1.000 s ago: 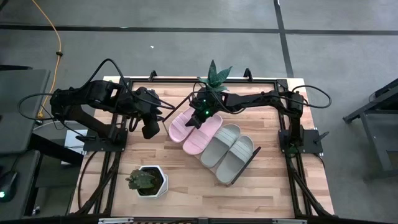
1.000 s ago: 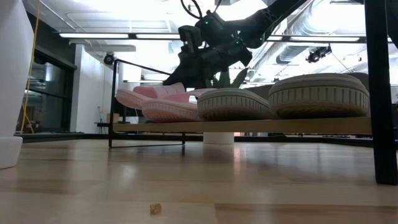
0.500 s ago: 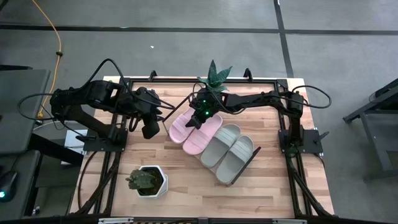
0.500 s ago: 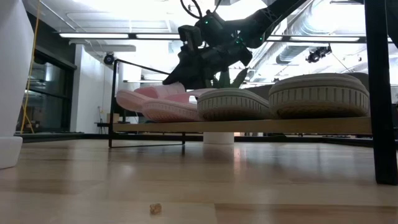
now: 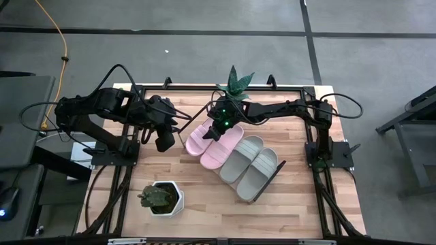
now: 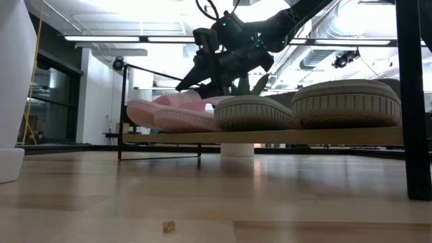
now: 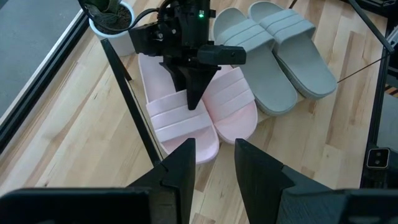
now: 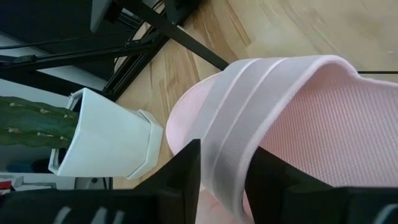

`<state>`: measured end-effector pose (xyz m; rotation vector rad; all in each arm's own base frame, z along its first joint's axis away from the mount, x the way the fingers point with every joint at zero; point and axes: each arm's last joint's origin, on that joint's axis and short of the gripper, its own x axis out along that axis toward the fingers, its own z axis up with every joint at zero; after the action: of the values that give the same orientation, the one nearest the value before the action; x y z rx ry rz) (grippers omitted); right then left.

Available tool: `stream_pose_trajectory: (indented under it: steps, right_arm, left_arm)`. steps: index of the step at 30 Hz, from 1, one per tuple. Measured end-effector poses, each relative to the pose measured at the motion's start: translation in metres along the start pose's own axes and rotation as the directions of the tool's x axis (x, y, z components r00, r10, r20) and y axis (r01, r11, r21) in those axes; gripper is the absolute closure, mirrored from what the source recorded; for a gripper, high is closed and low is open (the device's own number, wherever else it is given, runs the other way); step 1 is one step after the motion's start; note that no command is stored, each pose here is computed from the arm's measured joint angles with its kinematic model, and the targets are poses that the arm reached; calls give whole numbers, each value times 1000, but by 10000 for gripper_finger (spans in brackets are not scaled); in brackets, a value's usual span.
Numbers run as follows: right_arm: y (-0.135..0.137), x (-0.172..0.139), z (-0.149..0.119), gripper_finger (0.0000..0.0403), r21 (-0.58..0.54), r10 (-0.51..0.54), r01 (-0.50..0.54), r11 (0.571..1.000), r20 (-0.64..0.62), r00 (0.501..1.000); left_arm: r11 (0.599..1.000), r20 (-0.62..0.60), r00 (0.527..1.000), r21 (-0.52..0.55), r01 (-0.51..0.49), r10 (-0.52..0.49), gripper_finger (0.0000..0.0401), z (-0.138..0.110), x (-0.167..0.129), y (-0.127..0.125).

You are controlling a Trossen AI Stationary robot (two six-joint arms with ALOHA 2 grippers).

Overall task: Pick and place slides into the shelf
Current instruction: Put the pink slide on the shelf

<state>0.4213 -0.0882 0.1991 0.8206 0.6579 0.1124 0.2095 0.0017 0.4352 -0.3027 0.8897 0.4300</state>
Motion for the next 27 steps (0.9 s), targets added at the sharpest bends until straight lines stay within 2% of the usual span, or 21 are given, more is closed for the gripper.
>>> stream_pose_trajectory:
  steps: [9, 14, 20, 27]
  right_arm:
    - [2, 1, 1, 304, -18, 15, -15, 1000, 9, 1000]
    - [-7, 12, -5, 304, 9, 28, -28, 1000, -31, 999]
    - [-5, 19, -10, 304, -9, -49, 49, 999, 6, 999]
    - [-5, 17, -8, 304, -3, -64, 64, 998, 18, 998]
  left_arm:
    - [1000, 0, 1000, 2, 0, 0, 300, 0, 0, 0]
    - [1000, 0, 1000, 2, -1, 1, 300, 0, 0, 0]
    - [1000, -20, 1000, 3, 14, -14, 300, -1, 0, 0]
    - [1000, -35, 999, 6, 10, -9, 300, -3, 0, 1]
